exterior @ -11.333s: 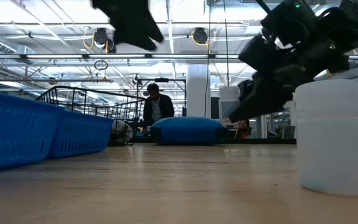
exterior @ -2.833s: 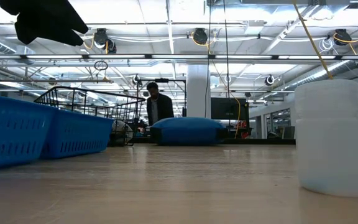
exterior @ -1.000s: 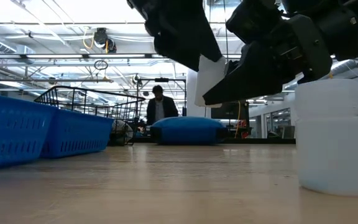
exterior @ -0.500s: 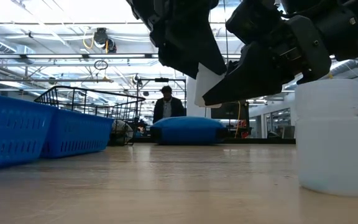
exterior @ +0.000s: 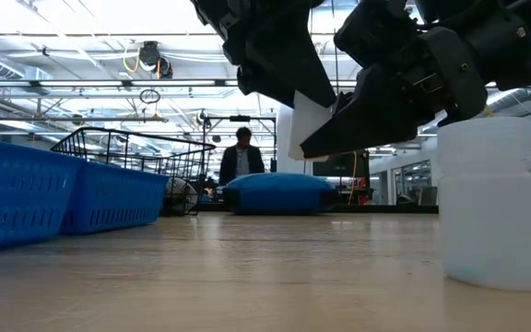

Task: Pick & place medical supplies in basket/bin
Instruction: Put the right white pill bottle into the bottom blue bin

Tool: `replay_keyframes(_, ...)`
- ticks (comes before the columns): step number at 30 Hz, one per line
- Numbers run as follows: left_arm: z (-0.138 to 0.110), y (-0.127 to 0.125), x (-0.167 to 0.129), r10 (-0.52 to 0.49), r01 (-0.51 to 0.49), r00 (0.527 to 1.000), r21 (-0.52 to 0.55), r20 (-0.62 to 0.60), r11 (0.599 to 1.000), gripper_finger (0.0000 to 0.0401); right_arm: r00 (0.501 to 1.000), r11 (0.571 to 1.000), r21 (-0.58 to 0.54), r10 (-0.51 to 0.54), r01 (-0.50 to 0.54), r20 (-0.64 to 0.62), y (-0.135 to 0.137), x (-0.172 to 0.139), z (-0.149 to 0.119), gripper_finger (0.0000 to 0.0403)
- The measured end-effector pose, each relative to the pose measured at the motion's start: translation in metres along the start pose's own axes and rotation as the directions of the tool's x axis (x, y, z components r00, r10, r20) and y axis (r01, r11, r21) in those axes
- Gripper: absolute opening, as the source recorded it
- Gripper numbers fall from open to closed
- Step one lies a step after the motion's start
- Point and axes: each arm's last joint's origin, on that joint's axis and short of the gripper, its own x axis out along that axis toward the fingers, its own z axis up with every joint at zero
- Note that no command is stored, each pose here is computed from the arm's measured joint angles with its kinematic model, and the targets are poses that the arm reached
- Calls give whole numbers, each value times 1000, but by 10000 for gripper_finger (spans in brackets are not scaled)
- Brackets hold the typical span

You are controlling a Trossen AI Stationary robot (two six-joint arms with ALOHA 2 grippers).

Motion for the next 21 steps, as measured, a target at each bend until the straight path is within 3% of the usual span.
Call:
replay_keyframes(8, 1, 0, -1, -2, 2, 1000, -3, 4, 1000, 178, 1000, 1000, -5, -1, 1, -15, 0, 0, -1, 143)
replay_keyframes(14, 3, 2, -11, -12, 12, 1000, -7, -4, 1000, 133, 1000, 1000, -5, -1, 1, -12, 0, 0, -1, 161)
replay_keyframes(21, 6, 3, -42, 59, -59, 998, -16, -11, 998, 133, 1000, 998, 55, 8, -8, -4, 1, 0, 0, 191)
